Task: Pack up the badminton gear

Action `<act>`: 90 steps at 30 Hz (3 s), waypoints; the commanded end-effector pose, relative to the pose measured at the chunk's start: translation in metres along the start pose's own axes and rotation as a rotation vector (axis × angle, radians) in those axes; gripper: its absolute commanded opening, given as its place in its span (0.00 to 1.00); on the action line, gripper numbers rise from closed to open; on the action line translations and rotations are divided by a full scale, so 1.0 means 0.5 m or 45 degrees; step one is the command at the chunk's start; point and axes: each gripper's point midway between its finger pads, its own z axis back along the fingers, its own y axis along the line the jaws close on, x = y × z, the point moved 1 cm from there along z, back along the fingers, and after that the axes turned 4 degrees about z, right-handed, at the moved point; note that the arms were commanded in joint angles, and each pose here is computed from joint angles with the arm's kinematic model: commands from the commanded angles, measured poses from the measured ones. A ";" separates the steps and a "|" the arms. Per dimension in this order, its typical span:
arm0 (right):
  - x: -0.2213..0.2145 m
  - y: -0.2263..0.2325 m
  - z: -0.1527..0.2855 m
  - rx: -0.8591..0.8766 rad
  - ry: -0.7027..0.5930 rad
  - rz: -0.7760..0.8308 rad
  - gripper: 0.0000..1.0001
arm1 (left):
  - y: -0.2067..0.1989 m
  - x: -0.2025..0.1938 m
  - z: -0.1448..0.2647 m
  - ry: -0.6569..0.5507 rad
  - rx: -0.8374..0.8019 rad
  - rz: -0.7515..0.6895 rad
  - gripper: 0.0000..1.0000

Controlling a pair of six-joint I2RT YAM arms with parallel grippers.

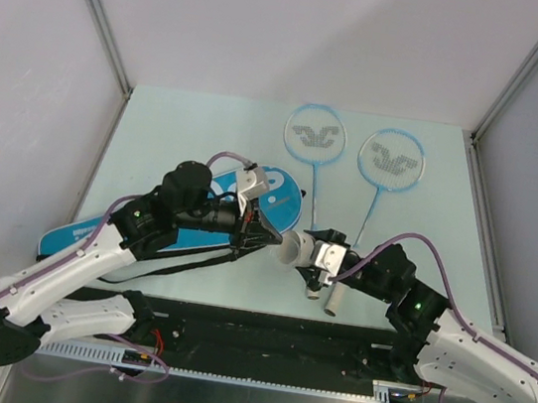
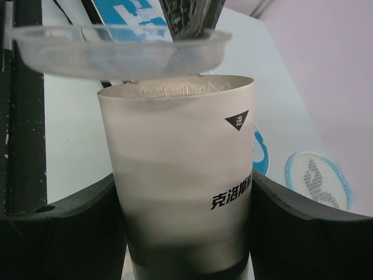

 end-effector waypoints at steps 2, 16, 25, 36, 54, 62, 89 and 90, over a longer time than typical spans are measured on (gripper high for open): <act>0.054 0.013 -0.006 0.052 -0.154 -0.081 0.21 | 0.000 0.025 -0.001 -0.040 0.025 -0.123 0.00; 0.087 0.027 0.010 0.103 -0.263 -0.055 0.20 | 0.032 0.037 -0.005 -0.069 0.206 -0.194 0.00; 0.106 0.023 0.003 0.097 -0.331 -0.071 0.20 | 0.034 0.054 -0.017 -0.123 0.290 -0.238 0.00; 0.126 0.008 0.000 0.035 -0.409 -0.124 0.20 | 0.018 0.044 -0.044 -0.157 0.257 -0.239 0.00; 0.151 -0.019 -0.017 -0.047 -0.485 -0.203 0.18 | 0.008 0.040 -0.080 -0.193 0.354 -0.290 0.00; 0.143 -0.029 -0.024 -0.096 -0.459 -0.232 0.19 | 0.011 0.023 -0.094 -0.163 0.419 -0.319 0.00; 0.160 -0.059 -0.014 -0.201 -0.499 -0.321 0.19 | -0.004 -0.030 -0.113 -0.089 0.417 -0.298 0.50; 0.165 -0.060 -0.014 -0.201 -0.513 -0.331 0.18 | -0.003 -0.032 -0.117 -0.095 0.413 -0.290 0.50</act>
